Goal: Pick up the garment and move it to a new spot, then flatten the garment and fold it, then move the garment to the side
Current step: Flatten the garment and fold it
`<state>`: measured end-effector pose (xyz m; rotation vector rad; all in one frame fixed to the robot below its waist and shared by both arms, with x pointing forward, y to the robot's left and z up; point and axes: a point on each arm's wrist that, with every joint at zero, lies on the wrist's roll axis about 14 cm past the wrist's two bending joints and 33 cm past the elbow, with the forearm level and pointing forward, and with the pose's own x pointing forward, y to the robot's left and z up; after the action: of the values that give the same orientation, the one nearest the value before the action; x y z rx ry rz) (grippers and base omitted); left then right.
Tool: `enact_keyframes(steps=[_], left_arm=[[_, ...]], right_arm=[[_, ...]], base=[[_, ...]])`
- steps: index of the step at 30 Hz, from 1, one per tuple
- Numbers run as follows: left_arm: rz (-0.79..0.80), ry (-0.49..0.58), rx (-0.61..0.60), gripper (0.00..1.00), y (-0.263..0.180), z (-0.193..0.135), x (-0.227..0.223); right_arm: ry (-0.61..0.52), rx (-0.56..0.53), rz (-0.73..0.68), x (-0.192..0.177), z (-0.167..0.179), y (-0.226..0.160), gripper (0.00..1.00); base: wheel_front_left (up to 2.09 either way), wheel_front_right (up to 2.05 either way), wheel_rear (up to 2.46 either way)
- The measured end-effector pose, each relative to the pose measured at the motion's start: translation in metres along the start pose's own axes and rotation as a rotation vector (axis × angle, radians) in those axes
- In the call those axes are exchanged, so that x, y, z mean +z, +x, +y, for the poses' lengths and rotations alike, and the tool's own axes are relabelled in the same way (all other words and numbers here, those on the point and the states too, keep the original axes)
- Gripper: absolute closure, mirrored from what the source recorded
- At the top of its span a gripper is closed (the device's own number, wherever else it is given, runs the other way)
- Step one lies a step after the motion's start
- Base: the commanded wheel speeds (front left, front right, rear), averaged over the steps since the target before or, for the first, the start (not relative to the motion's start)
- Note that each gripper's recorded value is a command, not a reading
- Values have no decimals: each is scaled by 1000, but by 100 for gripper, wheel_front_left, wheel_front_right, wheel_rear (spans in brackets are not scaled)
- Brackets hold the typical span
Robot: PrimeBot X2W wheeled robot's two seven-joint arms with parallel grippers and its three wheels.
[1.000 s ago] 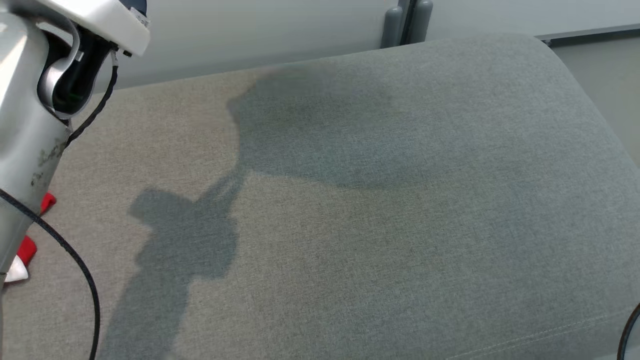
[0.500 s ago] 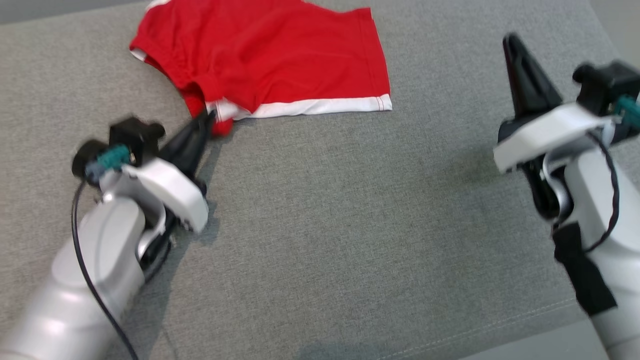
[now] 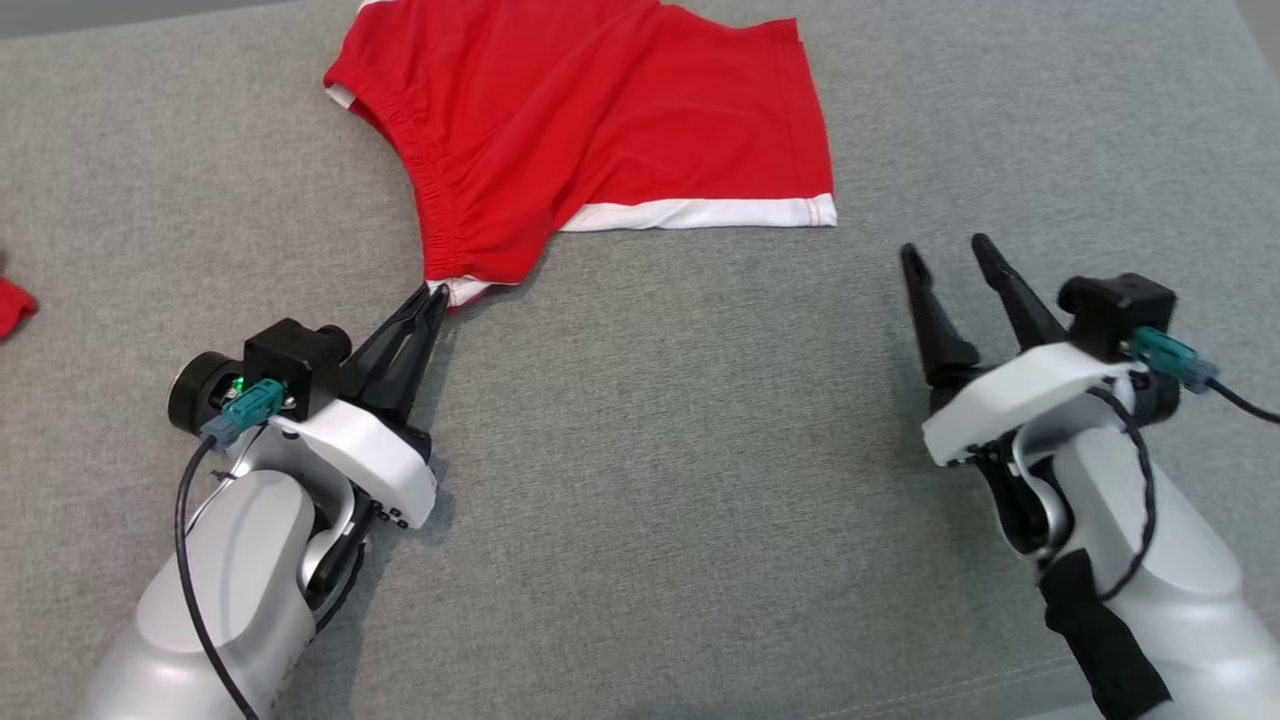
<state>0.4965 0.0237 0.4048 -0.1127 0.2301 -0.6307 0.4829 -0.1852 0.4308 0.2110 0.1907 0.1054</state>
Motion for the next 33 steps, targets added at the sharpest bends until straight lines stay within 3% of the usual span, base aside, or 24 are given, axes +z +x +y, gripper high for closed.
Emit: enact_keyframes(steps=[5,7,9,15,19,20,22,33], left_arm=[[-10,-8,4,100,2,1,0],[-25,-3,0,100,5,1,5],[-36,10,-6,100,7,1,9],[-54,1,6,100,9,5,13],[-59,2,25,100,6,14,14],[-59,2,25,100,6,14,14],[-58,4,30,100,5,16,13],[-74,25,27,100,-1,12,24]], right_arm=[[6,41,55,-10,18,28,8],[6,55,67,-11,24,41,19],[10,64,83,-13,28,52,37],[29,61,169,-40,32,65,38],[48,73,202,-50,40,76,50],[48,73,202,-50,40,76,55],[38,90,211,-52,45,79,100],[-16,91,197,-42,29,60,100]], base=[[0,0,0],[0,0,0],[0,0,0],[0,0,0],[0,0,0],[0,0,0],[0,0,0],[0,0,0]])
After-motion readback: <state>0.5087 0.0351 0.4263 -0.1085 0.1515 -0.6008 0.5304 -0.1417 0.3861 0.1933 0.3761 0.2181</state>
